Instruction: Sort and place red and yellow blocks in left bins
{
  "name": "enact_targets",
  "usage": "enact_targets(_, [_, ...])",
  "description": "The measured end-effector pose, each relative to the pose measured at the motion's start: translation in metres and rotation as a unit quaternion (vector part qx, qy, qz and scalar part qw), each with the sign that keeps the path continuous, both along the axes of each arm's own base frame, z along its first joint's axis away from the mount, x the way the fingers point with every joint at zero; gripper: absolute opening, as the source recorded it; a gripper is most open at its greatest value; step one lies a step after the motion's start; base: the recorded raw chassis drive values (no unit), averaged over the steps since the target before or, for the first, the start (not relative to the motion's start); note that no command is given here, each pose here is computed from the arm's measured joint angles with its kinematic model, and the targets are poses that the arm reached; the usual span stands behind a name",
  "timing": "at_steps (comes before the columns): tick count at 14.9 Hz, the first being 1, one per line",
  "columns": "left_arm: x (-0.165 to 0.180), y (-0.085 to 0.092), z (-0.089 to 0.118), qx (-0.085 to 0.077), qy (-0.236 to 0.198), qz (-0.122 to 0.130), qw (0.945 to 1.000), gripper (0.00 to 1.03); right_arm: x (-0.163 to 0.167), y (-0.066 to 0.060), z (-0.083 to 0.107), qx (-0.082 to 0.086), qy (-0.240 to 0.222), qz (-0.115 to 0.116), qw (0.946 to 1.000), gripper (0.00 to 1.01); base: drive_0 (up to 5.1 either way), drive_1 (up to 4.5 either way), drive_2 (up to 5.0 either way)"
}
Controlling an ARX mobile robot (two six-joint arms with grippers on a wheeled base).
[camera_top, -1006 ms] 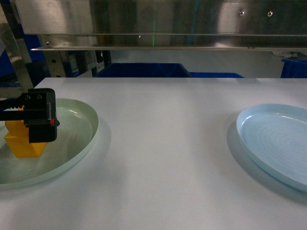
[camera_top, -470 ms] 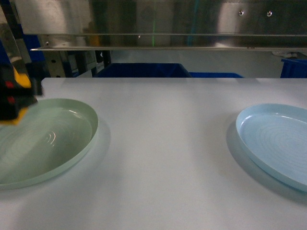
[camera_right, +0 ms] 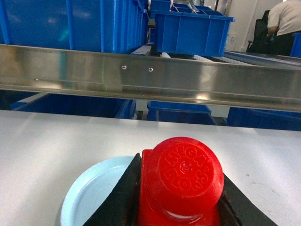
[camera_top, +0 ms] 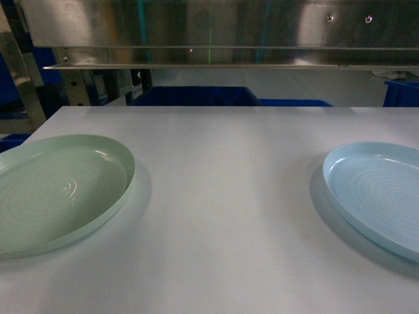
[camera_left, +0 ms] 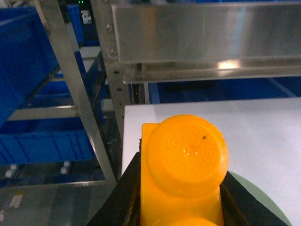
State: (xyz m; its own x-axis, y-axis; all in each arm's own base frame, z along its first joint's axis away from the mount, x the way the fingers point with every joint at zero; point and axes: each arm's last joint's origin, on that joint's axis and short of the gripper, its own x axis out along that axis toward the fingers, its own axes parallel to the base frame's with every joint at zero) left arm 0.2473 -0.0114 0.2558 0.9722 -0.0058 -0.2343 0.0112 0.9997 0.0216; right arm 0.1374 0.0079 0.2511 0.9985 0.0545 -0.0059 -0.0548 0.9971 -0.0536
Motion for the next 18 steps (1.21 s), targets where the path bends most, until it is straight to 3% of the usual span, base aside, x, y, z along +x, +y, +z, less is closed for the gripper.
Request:
enact_targets(2, [-0.004,0.003,0.006,0.004,-0.011,-0.004,0.9999,0.27,0.0,0.0,0.0,0.0,0.0,0.0,1.0,0.27,0.0,0.0,0.0])
enact_targets(3, [-0.018,0.009,0.019,0.014,-0.031,-0.03,0.999,0.27,0.0,0.0,0.0,0.0,0.0,0.0,1.0,0.27,0.0,0.0,0.0])
enact_targets(4, [-0.06,0.018,0.01,0.025,-0.042,-0.051,0.9975,0.27,0.0,0.0,0.0,0.0,0.0,0.0,1.0,0.27,0.0,0.0,0.0])
enact_targets(5, [-0.089,0.016,-0.024,0.029,-0.02,-0.049,0.9982,0.27,0.0,0.0,0.0,0.0,0.0,0.0,1.0,0.27,0.0,0.0,0.0])
enact_targets(10, [-0.088,0.007,-0.018,0.035,-0.051,-0.058,0.9964,0.27,0.0,0.0,0.0,0.0,0.0,0.0,1.0,0.27,0.0,0.0,0.0])
enact_targets(18, [-0.086,0.008,-0.018,0.035,-0.05,-0.056,0.9965,0.27,0.0,0.0,0.0,0.0,0.0,0.0,1.0,0.27,0.0,0.0,0.0])
